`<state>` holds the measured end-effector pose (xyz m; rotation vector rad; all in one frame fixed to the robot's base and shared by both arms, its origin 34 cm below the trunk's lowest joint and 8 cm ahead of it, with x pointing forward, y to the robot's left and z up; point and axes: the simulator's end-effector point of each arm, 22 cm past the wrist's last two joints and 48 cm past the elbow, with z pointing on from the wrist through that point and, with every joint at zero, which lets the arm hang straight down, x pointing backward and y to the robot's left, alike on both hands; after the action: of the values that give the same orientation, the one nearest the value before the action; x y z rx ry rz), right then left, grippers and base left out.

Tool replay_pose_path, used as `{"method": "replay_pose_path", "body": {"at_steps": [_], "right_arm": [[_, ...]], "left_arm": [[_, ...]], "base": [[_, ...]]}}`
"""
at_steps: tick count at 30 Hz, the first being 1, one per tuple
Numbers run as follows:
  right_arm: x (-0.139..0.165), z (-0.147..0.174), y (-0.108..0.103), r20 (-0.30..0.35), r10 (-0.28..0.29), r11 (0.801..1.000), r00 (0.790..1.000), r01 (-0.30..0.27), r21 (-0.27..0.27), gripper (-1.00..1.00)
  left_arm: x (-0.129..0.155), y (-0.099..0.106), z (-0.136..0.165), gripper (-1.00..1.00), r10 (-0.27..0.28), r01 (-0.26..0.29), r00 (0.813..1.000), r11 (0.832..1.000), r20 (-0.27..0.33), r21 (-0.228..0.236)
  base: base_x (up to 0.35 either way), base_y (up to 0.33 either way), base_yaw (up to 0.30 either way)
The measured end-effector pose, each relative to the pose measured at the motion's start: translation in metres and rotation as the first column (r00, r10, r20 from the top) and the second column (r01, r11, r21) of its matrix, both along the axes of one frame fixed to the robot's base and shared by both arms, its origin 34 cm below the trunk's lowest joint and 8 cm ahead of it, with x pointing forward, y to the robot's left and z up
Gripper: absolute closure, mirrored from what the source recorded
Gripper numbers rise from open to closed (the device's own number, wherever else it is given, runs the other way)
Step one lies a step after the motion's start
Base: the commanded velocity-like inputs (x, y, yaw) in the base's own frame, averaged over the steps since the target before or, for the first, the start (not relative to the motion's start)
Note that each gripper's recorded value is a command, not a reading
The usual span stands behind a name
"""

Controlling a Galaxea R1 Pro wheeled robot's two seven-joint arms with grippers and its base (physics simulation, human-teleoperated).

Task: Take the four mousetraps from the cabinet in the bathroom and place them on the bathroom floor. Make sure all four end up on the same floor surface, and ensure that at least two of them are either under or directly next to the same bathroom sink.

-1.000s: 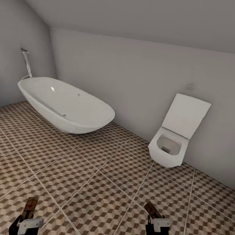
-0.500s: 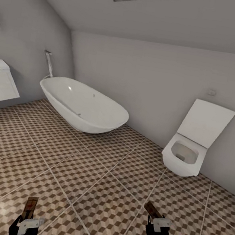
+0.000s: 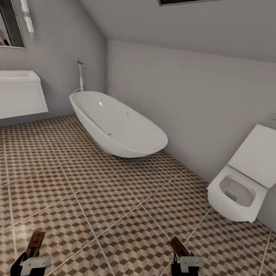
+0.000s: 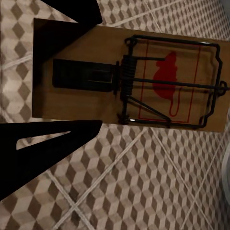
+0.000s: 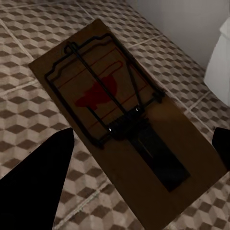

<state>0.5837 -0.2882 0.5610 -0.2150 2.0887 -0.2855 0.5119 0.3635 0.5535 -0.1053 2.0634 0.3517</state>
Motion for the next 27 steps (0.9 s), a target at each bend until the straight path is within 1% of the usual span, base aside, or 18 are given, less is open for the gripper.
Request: {"method": "replay_pose_path", "body": {"at_steps": [27], "right_arm": [[0.0,0.0,0.0001,0.0,0.001,1.0,1.0,-0.001,0.0,1.0]], "left_arm": [[-0.0004,-0.0015,-0.0006,1.0,0.0,0.0,1.0,1.0,-0.002,-0.002]], "base": [[0.0,0.0,0.26]]}}
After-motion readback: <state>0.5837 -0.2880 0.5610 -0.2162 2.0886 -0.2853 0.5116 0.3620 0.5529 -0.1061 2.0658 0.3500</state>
